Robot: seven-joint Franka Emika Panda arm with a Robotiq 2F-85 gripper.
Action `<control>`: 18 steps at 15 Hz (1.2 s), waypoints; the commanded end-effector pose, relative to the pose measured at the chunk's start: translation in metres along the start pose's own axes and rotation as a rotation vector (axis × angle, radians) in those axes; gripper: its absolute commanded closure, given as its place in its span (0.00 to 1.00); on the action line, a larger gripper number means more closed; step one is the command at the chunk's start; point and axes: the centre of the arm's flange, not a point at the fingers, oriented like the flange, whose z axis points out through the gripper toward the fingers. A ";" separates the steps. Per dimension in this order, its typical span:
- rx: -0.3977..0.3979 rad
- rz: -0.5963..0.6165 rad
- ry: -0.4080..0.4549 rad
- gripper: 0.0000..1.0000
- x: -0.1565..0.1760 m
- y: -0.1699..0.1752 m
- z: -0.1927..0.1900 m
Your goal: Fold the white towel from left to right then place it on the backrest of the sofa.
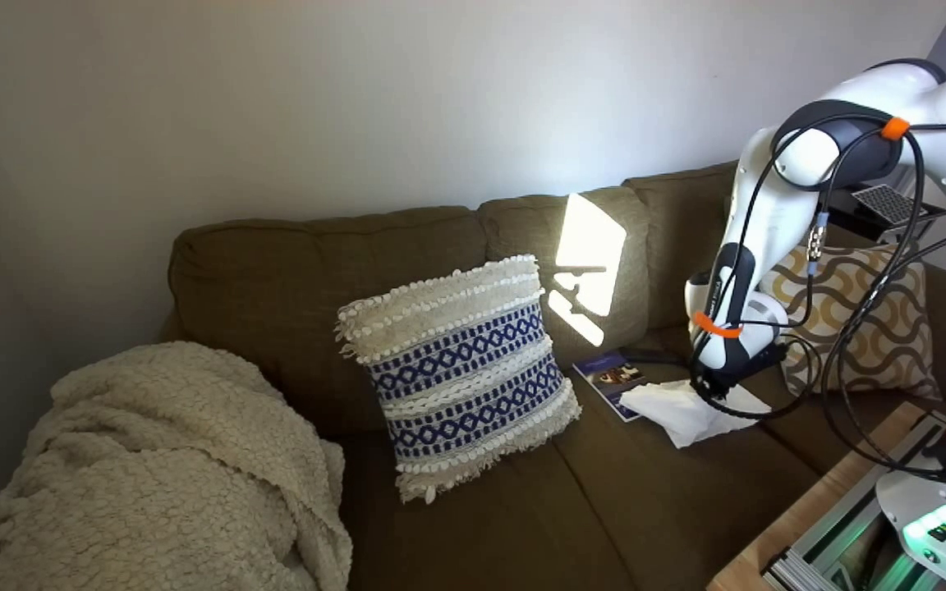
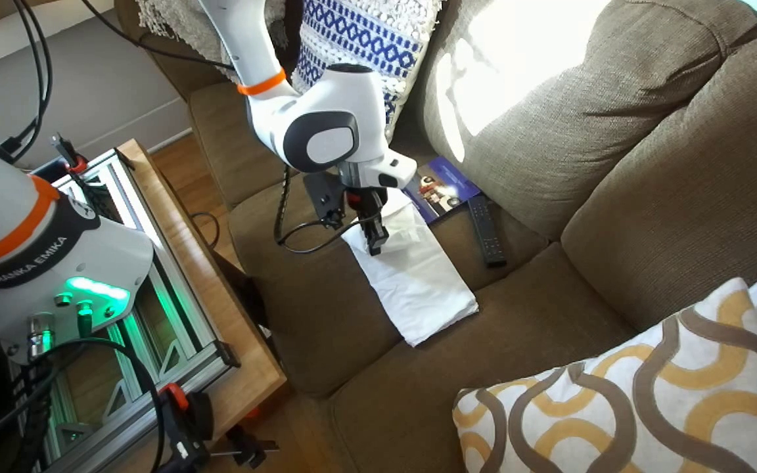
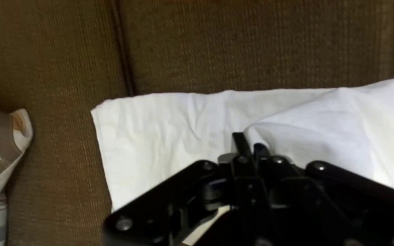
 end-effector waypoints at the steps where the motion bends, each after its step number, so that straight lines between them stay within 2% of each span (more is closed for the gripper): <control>1: -0.013 0.033 0.002 0.99 -0.020 0.037 0.031; 5: -0.030 0.071 0.093 0.99 -0.030 0.083 0.049; 9: -0.047 0.083 0.147 0.99 -0.037 0.118 0.061; 18: -0.040 0.064 0.241 0.99 -0.025 0.172 0.064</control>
